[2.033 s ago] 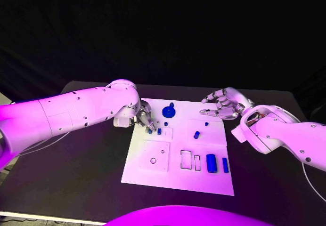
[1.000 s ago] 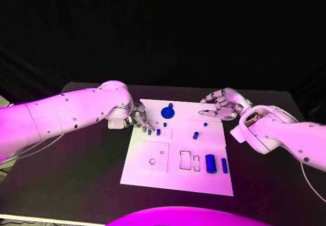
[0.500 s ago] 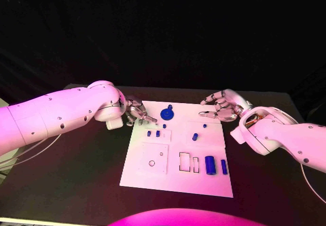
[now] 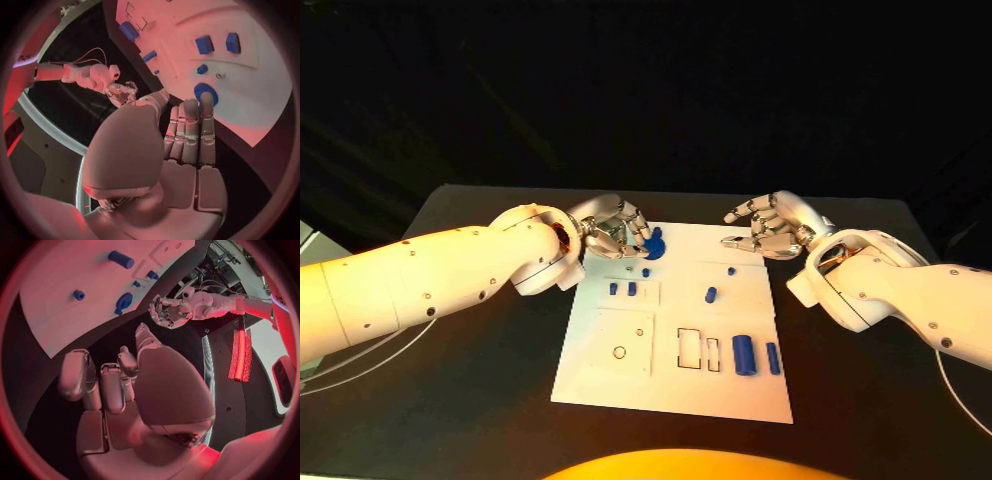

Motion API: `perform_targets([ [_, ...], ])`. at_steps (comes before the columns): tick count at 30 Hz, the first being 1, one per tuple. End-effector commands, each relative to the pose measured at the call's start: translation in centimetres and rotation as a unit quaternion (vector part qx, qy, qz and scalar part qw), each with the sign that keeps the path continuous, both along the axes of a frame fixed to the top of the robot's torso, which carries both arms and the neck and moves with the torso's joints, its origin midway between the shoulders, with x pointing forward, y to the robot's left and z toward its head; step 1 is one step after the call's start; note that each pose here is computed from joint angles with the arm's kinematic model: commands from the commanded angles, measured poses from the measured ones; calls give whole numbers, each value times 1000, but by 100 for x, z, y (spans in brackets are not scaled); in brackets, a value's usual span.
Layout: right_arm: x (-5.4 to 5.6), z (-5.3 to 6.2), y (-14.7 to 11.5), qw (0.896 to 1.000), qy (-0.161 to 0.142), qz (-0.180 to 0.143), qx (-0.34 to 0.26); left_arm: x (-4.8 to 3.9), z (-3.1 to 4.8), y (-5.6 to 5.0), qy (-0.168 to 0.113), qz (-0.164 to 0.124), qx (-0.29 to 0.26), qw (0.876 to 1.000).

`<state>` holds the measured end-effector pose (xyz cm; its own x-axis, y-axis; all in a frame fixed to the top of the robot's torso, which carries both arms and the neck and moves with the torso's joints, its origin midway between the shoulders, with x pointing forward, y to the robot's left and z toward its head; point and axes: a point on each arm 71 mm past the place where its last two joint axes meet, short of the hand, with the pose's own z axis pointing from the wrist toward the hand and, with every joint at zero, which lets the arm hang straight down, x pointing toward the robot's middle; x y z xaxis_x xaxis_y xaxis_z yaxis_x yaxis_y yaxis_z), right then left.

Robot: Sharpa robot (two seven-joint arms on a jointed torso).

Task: Assemble the parts on the task board

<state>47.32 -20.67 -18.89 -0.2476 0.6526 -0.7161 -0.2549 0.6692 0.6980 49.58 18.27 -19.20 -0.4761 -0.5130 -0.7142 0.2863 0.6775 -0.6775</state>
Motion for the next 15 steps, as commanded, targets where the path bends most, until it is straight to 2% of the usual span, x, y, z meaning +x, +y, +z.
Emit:
perform_targets([
  [1,-6,20,8,1000,-14,5,9,-44,33,-124,-104,-59,40,992],
  [8,-8,19,15,1000,-14,5,10,-38,-135,-235,-94,-88,135,982],
  [15,-12,21,28,1000,-15,6,10,4,-228,-313,-81,-93,192,974],
])
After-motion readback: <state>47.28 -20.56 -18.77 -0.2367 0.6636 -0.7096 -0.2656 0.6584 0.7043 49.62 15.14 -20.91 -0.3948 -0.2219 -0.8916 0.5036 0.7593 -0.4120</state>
